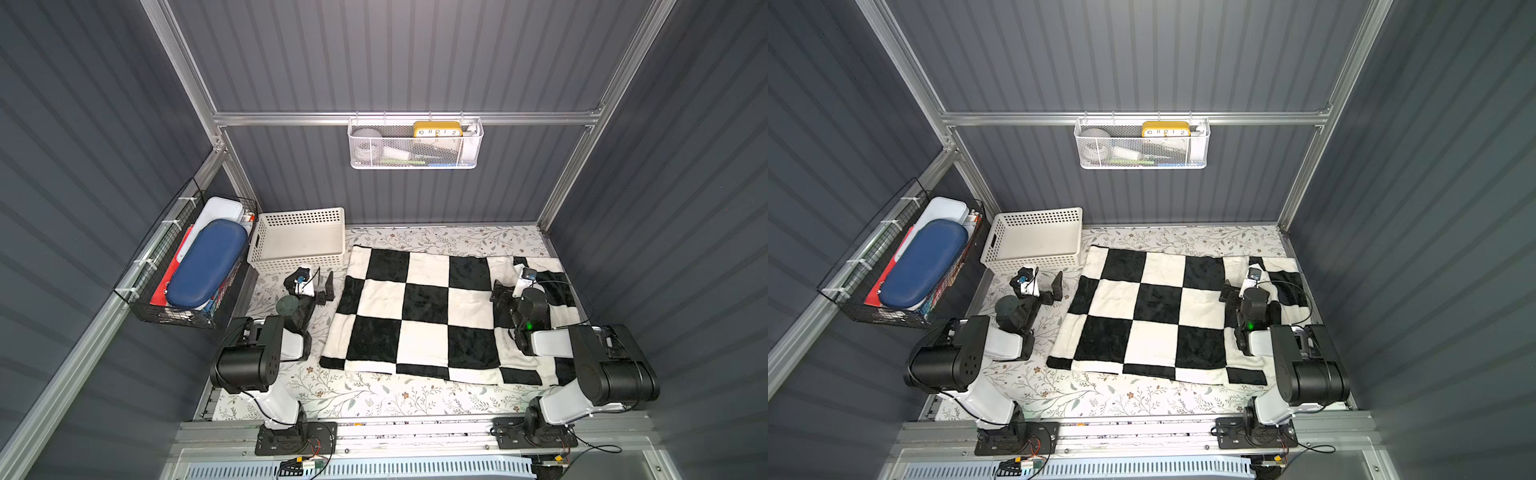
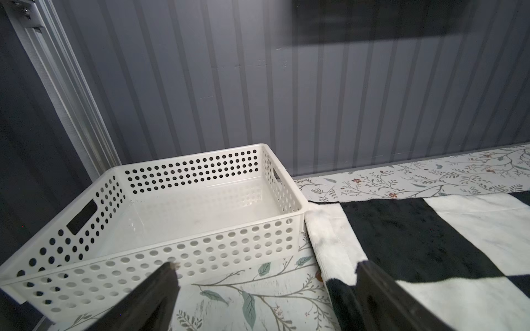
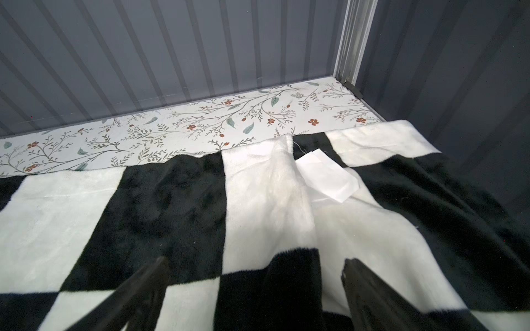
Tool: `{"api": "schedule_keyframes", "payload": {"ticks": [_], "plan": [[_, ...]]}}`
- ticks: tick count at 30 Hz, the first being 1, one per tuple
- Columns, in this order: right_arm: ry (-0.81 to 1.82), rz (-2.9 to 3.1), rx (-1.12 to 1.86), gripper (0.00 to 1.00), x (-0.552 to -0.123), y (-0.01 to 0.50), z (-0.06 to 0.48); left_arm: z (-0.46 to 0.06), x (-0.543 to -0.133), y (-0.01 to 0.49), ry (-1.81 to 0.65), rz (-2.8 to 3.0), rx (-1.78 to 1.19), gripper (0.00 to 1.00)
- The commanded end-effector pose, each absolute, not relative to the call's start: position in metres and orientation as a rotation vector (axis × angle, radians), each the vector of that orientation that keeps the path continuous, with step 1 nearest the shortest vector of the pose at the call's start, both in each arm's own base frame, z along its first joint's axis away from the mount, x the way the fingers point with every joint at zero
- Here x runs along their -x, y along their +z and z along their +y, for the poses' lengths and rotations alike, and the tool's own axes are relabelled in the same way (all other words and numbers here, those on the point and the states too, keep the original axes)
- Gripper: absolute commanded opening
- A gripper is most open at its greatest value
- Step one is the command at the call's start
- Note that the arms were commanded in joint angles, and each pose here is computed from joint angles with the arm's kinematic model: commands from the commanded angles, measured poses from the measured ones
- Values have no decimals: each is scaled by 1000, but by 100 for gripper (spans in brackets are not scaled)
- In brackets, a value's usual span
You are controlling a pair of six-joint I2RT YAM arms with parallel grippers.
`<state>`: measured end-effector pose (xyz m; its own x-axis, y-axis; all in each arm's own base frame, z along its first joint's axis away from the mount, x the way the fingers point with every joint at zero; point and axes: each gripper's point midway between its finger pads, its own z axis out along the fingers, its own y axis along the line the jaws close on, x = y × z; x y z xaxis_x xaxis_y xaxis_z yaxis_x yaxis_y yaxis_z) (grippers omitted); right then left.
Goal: Roll up the pillowcase
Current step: Move the pillowcase to the center of the board.
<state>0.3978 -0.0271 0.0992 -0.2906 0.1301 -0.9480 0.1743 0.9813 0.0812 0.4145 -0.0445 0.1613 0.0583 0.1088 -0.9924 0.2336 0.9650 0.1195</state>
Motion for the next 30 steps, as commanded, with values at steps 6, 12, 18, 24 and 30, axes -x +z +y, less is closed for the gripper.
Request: {"api": "schedule_keyframes", "payload": {"ticks": [6,12,18,24,30], "plan": [[-41,1872,-223,99,-397,96,-27,-46,-416,164,-108,1505,-284,99],[-43,1872,-225,99,-397,96,-28,-46,-417,165,-108,1505,-284,99],[-41,1872,-223,99,-397,96,-27,-46,-416,165,-108,1504,-285,99],[-41,1869,-223,99,-397,96,-27,-46,-416,165,-107,1503,-284,99],[-69,1858,-225,99,-396,102,-28,-36,-417,169,-47,1501,-248,99]]}}
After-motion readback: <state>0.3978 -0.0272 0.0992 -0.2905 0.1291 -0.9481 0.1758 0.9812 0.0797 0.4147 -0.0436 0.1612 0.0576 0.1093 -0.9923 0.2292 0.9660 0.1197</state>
